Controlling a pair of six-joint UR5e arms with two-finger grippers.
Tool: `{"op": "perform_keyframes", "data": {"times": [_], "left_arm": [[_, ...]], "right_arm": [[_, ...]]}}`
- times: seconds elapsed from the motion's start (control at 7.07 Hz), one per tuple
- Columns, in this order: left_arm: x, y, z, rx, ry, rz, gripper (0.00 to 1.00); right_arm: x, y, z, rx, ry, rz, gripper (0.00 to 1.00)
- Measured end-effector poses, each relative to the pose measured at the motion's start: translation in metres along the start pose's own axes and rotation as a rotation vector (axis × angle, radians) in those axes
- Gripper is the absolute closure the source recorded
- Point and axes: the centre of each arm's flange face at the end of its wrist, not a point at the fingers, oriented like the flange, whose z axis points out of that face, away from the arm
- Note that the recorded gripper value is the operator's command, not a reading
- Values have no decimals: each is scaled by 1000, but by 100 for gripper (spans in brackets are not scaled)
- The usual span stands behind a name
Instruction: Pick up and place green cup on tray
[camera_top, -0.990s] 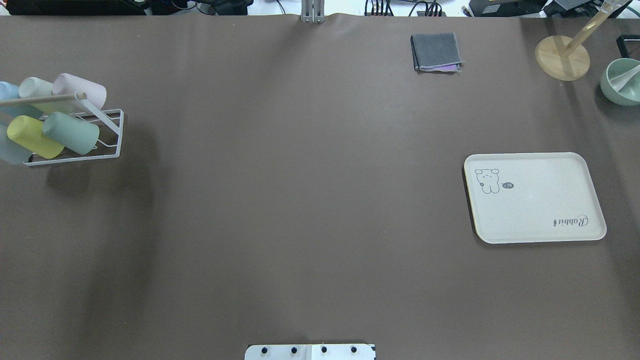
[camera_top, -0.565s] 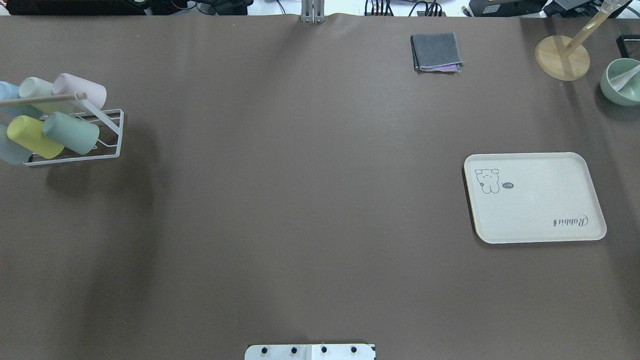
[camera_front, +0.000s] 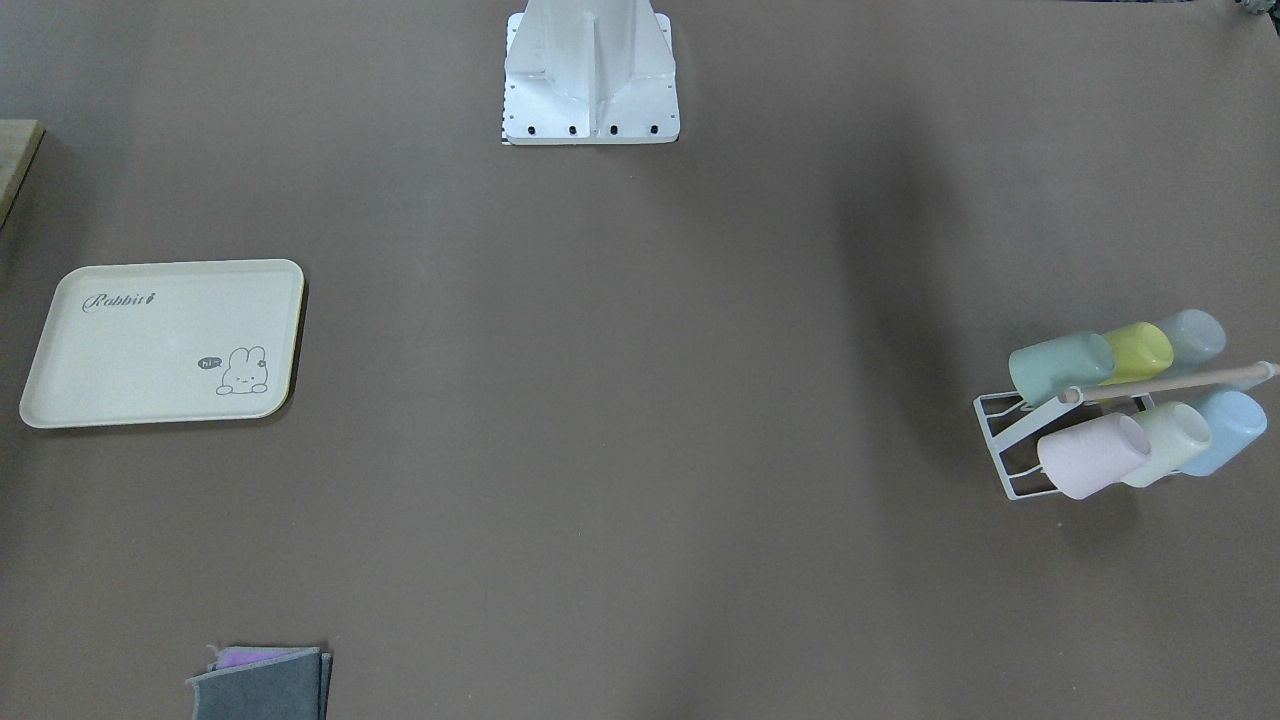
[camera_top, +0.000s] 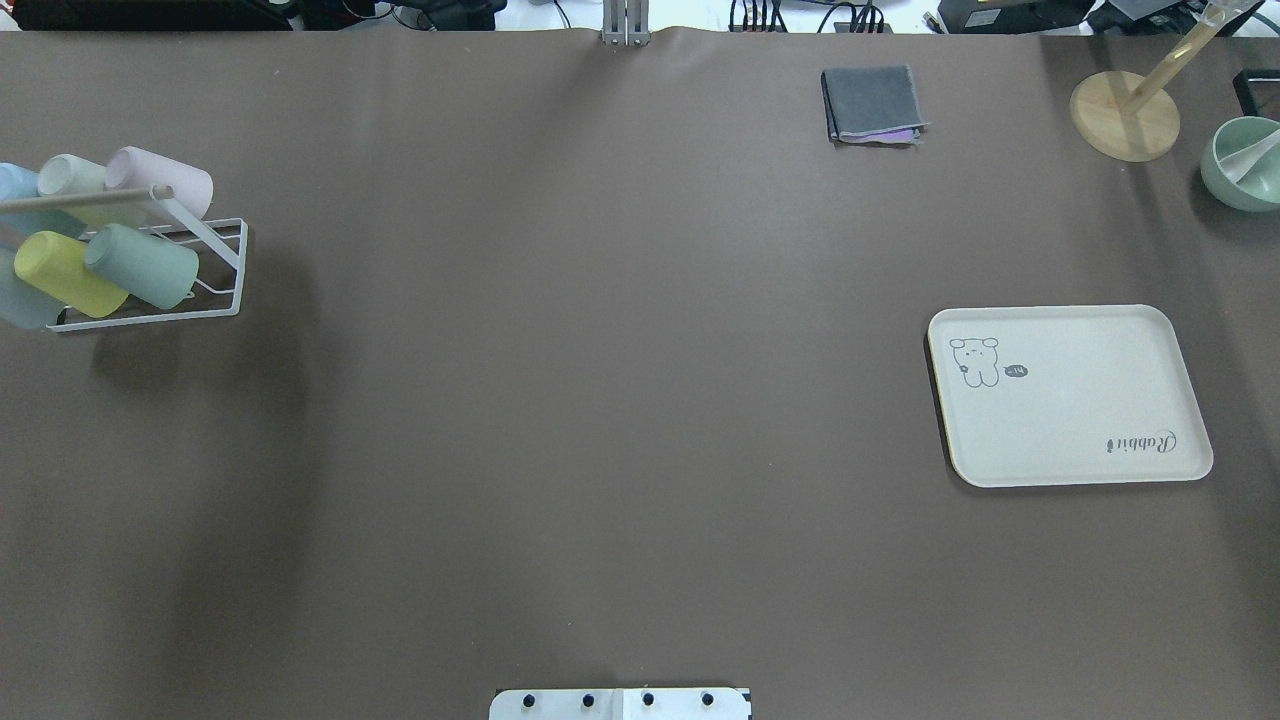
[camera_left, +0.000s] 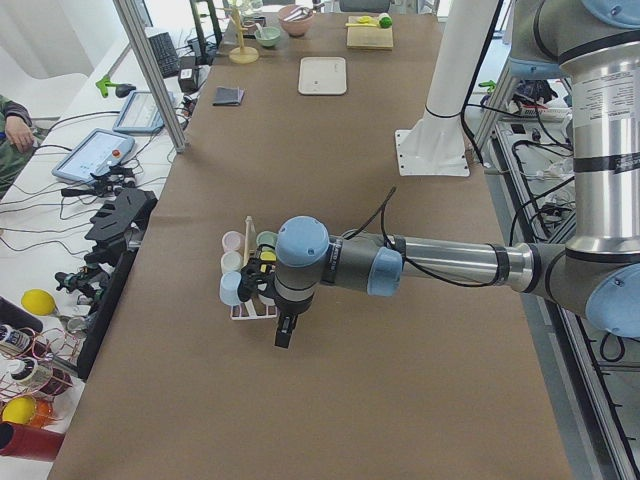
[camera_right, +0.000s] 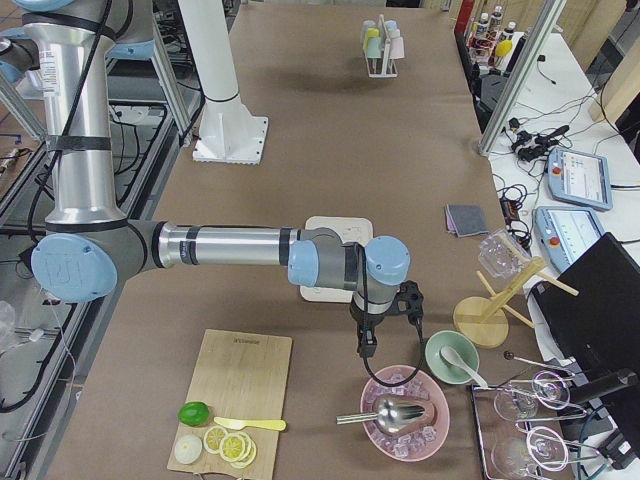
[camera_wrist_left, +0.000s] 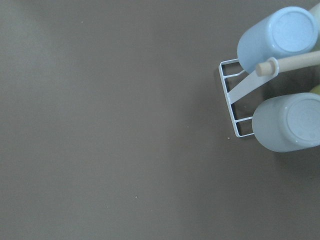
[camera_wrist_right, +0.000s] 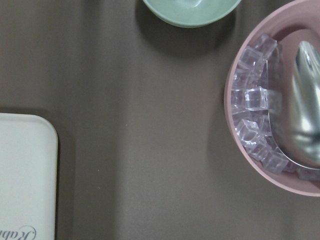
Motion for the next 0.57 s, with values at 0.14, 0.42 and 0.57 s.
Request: {"op": "perform_keyframes", "data": {"times": [0.14,0.42,0.57], "left_arm": [[10,-5,0,3,6,31,1],[51,-28,2,0,17,140,1],[76,-36,4,-8,19,207,1]], "right_arm": [[-7,-3,3,-7,-2,-12,0],[-28,-16,6,-12,0,-44,0],[-42,-25,7,-13,0,-38,0]]}}
